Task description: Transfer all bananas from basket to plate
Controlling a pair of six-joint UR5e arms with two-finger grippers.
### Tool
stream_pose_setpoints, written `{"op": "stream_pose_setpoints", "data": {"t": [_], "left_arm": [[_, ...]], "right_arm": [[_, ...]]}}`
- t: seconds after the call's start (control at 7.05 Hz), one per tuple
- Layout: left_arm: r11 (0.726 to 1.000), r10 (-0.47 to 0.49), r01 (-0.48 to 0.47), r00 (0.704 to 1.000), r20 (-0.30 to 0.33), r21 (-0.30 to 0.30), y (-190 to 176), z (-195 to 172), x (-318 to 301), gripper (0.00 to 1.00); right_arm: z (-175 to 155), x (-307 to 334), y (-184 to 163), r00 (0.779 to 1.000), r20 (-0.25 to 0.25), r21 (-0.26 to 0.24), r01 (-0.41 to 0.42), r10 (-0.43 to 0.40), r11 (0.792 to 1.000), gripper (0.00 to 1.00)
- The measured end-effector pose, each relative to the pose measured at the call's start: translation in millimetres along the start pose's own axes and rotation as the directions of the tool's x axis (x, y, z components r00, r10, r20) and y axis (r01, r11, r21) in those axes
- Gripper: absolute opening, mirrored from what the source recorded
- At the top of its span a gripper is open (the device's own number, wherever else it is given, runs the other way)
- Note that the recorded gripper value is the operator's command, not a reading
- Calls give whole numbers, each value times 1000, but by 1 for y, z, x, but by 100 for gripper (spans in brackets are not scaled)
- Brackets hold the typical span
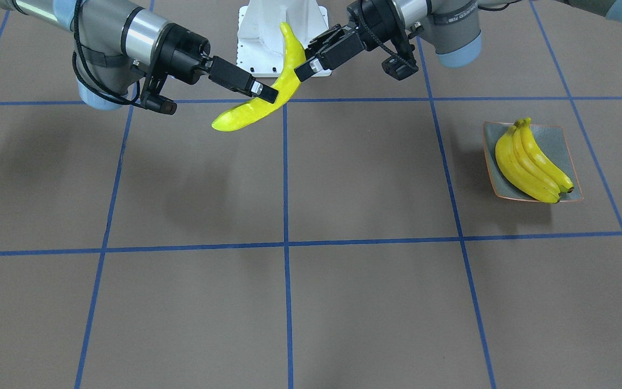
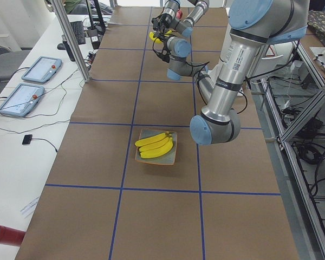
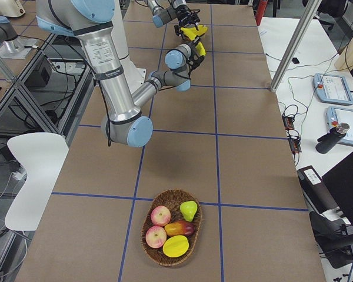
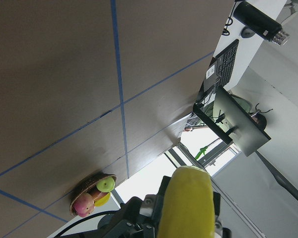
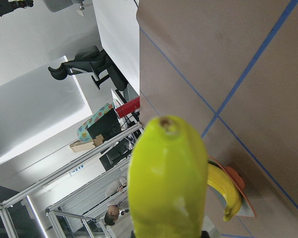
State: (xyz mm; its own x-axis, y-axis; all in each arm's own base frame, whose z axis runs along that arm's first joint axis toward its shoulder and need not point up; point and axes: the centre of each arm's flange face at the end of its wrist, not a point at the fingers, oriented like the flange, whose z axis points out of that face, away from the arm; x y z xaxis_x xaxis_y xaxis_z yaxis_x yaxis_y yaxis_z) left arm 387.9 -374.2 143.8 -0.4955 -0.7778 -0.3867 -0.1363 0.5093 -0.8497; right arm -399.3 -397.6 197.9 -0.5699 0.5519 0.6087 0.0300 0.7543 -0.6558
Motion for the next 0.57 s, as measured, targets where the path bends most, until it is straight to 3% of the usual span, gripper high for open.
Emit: {"op": "stream_pose_setpoints", "data": {"t": [0.57], "left_arm": [[1000,-3,3,1000,12,19,-7,7,-5,98]], "right_arm": [[-10,9,-1,1000,15,-17,-5,5,1000,0]]}}
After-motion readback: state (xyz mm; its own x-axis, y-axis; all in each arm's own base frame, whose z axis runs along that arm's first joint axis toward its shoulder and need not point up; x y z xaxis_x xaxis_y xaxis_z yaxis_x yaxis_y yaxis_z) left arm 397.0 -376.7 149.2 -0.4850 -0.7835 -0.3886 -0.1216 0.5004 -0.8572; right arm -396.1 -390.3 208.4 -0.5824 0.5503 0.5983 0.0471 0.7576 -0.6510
